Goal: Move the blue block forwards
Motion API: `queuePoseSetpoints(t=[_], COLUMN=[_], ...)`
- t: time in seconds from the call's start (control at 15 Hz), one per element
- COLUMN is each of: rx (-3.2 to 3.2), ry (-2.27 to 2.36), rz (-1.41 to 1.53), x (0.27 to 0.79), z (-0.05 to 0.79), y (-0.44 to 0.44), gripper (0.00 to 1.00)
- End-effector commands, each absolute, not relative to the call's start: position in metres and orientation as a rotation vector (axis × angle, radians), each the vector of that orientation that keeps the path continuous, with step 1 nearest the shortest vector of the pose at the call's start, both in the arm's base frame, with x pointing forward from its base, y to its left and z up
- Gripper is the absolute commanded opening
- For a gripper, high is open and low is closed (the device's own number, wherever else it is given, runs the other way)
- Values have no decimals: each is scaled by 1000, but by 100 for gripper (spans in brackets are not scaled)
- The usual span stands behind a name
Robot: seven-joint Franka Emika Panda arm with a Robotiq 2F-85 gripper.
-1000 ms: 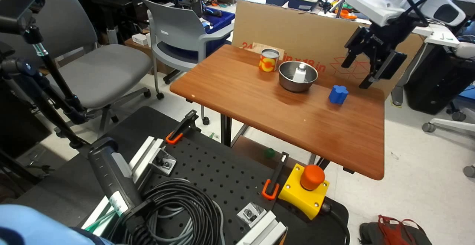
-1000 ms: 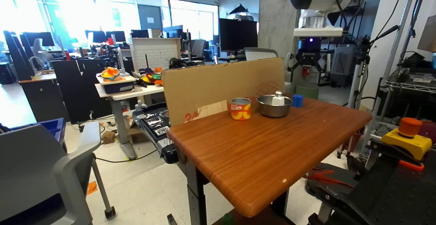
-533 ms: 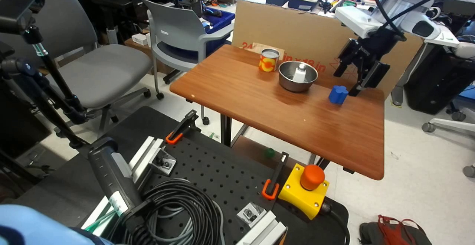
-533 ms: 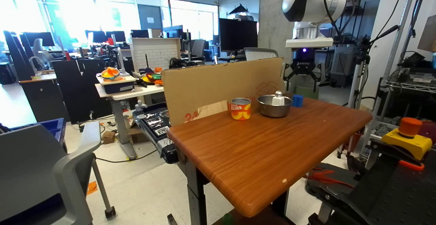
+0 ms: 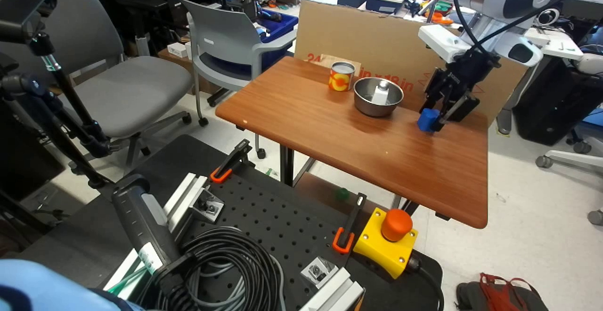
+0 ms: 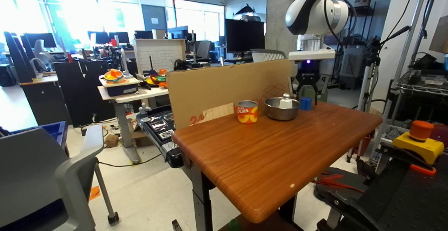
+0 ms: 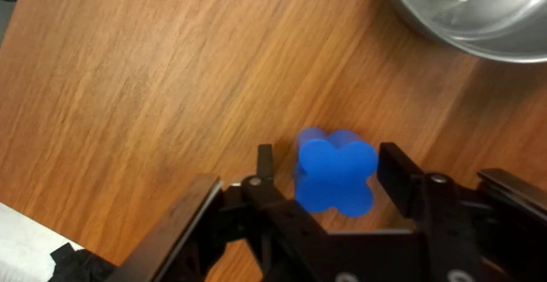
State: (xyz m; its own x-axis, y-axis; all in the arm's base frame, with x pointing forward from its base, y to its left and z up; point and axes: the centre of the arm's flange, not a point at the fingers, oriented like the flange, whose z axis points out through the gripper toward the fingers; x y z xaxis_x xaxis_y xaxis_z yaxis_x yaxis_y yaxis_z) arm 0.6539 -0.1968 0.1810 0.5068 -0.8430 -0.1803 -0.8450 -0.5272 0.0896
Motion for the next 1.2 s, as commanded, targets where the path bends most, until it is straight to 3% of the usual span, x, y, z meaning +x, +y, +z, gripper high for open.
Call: queuePoseSetpoints(t=[0.0, 0.13, 0.2, 0.73, 1.13], rx=[-2734, -2743, -2753, -2913, -3064], ry=[1533, 1500, 1452, 837, 372], rz=[238, 203, 181, 191, 332], x=[664, 657, 647, 556, 471], z=[192, 210, 226, 317, 299], y=[-194, -193, -190, -128, -50], gripper=[34, 19, 16, 16, 16])
